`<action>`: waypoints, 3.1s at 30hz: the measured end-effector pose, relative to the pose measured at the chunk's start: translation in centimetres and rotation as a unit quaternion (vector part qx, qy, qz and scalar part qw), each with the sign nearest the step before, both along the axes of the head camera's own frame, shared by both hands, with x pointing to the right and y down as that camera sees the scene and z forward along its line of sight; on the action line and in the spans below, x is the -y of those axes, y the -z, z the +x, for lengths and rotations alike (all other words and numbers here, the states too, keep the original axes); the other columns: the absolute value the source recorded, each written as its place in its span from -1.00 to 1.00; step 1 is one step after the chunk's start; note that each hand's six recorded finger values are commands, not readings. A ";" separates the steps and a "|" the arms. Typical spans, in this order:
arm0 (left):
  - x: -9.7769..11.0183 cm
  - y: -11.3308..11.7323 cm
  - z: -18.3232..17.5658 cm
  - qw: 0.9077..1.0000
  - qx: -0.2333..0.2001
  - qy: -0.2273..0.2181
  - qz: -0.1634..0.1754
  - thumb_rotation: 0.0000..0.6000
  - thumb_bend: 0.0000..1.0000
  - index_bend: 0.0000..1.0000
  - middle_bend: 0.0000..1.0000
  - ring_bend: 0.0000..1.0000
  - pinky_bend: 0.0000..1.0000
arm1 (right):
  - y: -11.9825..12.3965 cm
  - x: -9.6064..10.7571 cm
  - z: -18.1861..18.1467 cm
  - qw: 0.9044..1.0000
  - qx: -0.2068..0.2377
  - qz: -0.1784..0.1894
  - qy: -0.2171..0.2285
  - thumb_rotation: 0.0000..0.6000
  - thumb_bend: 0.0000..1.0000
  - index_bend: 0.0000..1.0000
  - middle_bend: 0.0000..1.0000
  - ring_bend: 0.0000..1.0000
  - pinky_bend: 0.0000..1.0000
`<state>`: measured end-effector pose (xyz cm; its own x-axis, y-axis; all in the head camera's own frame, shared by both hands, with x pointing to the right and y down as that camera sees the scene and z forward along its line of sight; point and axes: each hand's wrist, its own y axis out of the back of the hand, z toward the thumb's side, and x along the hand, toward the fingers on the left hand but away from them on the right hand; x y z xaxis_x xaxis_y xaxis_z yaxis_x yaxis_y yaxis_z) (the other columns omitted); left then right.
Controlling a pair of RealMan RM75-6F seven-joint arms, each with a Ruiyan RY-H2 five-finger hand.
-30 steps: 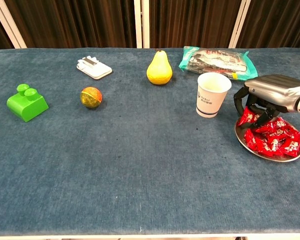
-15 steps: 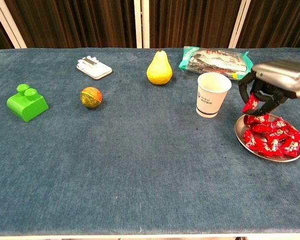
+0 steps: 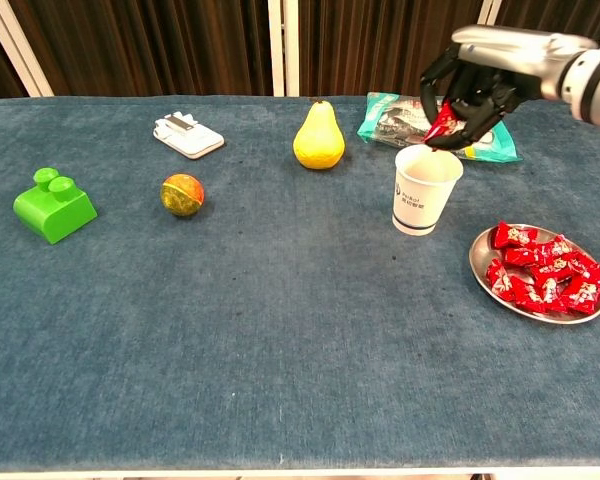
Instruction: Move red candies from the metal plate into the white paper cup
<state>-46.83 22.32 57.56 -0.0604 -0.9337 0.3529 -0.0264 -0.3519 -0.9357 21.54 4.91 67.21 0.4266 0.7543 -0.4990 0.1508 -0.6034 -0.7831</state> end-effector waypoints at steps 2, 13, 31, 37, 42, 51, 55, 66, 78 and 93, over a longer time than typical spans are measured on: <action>0.0 0.0 -0.1 1.000 0.001 0.001 -0.001 1.00 -1.00 -1.00 -1.00 -1.00 -1.00 | -0.4 0.1 -0.2 1.000 -0.005 -0.003 0.001 1.00 0.09 0.22 0.89 1.00 1.00; -0.1 -0.1 -0.1 1.000 0.000 0.002 -0.001 1.00 -1.00 -1.00 -1.00 -1.00 -1.00 | -1.4 -0.3 0.2 1.000 -0.013 -0.014 -0.005 1.00 0.01 -0.04 0.89 1.00 1.00; 0.4 0.0 0.4 1.000 -0.003 -0.008 0.005 1.00 -1.00 -1.00 -1.00 -1.00 -1.00 | 0.9 -4.7 5.6 0.999 -0.041 -0.025 0.019 1.00 -0.15 -0.02 0.89 1.00 1.00; 0.4 0.1 0.6 1.000 -0.005 -0.010 0.006 1.00 -1.00 -1.00 -1.00 -1.00 -1.00 | -0.2 -8.8 7.5 0.994 -0.074 -0.062 0.049 1.00 -0.19 -0.01 0.89 1.00 1.00; 0.4 0.3 0.6 1.000 -0.003 -0.010 0.009 1.00 -1.00 -1.00 -1.00 -1.00 -1.00 | -1.7 -9.7 7.3 0.991 -0.095 -0.069 0.069 1.00 -0.19 0.00 0.89 1.00 1.00; -0.1 0.5 0.1 1.000 0.002 -0.003 0.007 1.00 -1.00 -1.00 -1.00 -1.00 -1.00 | -3.2 -10.4 6.4 0.987 -0.105 -0.090 0.084 1.00 -0.19 0.01 0.89 1.00 1.00; -0.2 0.5 -0.1 1.000 0.004 -0.001 0.006 1.00 -1.00 -1.00 -1.00 -1.00 -1.00 | -3.7 -10.5 6.4 0.985 -0.112 -0.099 0.086 1.00 -0.19 0.08 0.89 1.00 1.00; -0.4 0.6 -0.4 1.000 0.005 0.003 0.006 1.00 -1.00 -1.00 -1.00 -1.00 -1.00 | -3.7 -9.8 6.1 0.988 -0.103 -0.092 0.071 1.00 0.00 0.42 0.92 1.00 1.00; 0.1 0.6 0.0 1.000 0.004 -0.006 0.009 1.00 -1.00 -1.00 -1.00 -1.00 -1.00 | 1.5 -2.5 4.1 1.000 -0.024 -0.004 0.004 1.00 0.00 0.38 0.92 1.00 1.00; -0.2 0.4 -0.3 1.000 0.007 0.000 0.005 1.00 -1.00 -1.00 -1.00 -1.00 -1.00 | -1.1 0.4 0.5 0.999 -0.037 -0.019 0.005 1.00 -0.17 -0.09 0.92 1.00 1.00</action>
<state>-47.09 22.49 57.11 -0.0657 -0.9369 0.3434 -0.0131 -0.3433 -0.9391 22.04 4.46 68.27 0.3948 0.7300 -0.5579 0.0862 -0.6340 -0.7685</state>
